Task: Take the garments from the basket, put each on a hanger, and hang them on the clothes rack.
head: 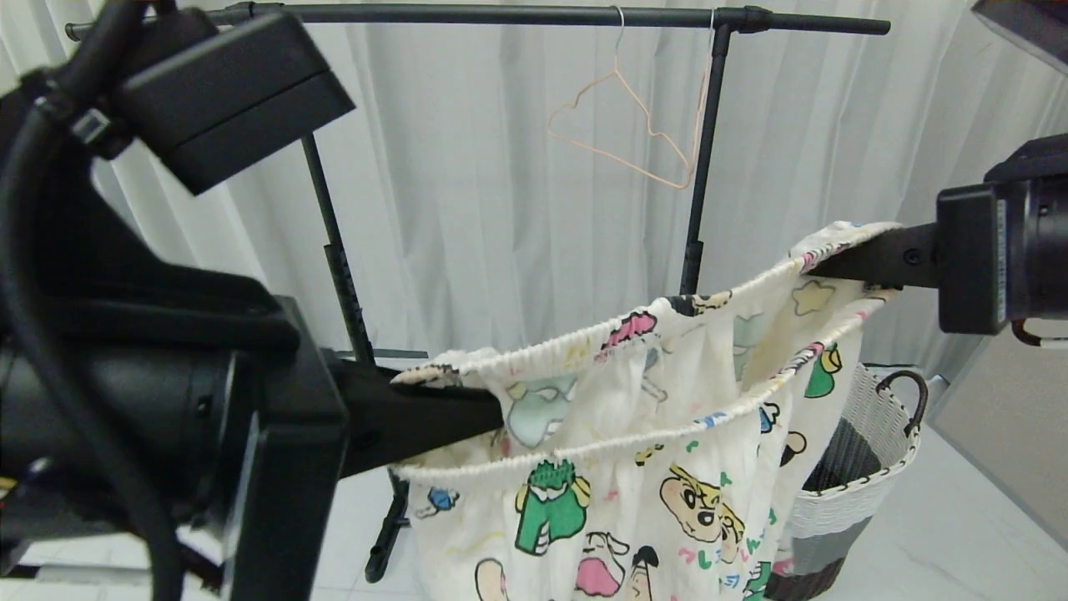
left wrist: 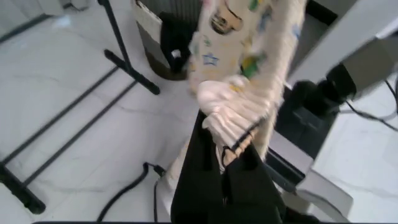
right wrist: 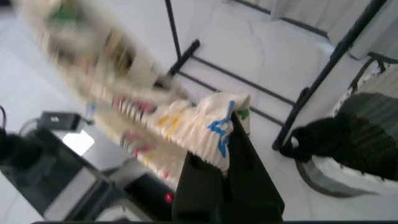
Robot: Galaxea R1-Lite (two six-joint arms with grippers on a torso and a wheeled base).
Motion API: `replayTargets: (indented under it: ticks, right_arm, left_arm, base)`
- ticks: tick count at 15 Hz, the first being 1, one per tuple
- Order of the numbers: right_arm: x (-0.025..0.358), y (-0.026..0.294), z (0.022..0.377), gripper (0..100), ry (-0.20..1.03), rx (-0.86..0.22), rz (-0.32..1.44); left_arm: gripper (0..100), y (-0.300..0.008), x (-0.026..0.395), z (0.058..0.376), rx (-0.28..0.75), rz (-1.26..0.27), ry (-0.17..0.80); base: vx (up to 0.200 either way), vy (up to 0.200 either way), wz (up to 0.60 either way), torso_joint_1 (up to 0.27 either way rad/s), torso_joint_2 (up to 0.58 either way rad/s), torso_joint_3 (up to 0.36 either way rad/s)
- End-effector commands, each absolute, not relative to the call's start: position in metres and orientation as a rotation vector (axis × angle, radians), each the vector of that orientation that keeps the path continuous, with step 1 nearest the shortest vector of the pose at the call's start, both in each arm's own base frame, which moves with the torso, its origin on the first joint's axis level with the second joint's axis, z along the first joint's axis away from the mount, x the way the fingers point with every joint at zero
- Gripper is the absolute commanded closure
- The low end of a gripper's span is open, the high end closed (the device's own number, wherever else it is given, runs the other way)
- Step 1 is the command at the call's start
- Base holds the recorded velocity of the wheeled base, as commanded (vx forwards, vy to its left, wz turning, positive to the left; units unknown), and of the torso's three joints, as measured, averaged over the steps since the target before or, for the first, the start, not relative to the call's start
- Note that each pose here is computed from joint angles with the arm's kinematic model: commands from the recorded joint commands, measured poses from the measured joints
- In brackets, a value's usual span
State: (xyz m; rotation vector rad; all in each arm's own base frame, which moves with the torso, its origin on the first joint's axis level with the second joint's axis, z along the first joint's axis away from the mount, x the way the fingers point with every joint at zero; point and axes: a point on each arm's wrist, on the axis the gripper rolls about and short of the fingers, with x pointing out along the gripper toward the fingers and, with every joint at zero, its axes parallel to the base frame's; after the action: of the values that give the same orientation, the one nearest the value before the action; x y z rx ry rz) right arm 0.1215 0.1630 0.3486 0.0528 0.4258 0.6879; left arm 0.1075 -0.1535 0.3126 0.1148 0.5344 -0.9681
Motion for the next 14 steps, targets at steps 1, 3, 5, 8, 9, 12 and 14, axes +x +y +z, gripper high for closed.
replayTargets:
  ticks: [1,3,5,8,9,12,14]
  right_arm:
    - [0.128,0.171,0.344,100,0.444,0.041,0.681]
    - [0.127,0.169,0.344,100,0.445,0.04,0.681]
    - [0.121,0.162,0.347,100,0.442,0.042,0.68]
    - [0.105,0.14,0.342,100,0.53,-0.019,0.662]
    - [0.105,0.139,0.342,100,0.536,-0.022,0.661]
    - [0.106,0.142,0.34,100,0.545,-0.028,0.66]
    - [0.106,0.141,0.335,0,0.559,-0.038,0.658]
  left_arm:
    - [100,-0.142,0.092,0.312,0.113,-0.999,0.522]
    - [100,-0.143,0.093,0.311,0.116,-0.996,0.523]
    - [100,-0.152,0.108,0.302,0.157,-0.857,0.544]
    - [100,-0.174,0.136,0.309,0.145,-0.665,0.451]
    - [100,-0.176,0.138,0.312,0.131,-0.669,0.428]
    - [100,-0.178,0.139,0.311,0.134,-0.667,0.432]
    - [100,-0.179,0.14,0.309,0.138,-0.662,0.436]
  base:
    - [0.0,0.0,0.0,0.0,0.0,0.0]
    - [0.0,0.0,0.0,0.0,0.0,0.0]
    - [0.0,0.0,0.0,0.0,0.0,0.0]
    - [0.0,0.0,0.0,0.0,0.0,0.0]
    - [0.0,0.0,0.0,0.0,0.0,0.0]
    - [0.0,0.0,0.0,0.0,0.0,0.0]
    - [0.0,0.0,0.0,0.0,0.0,0.0]
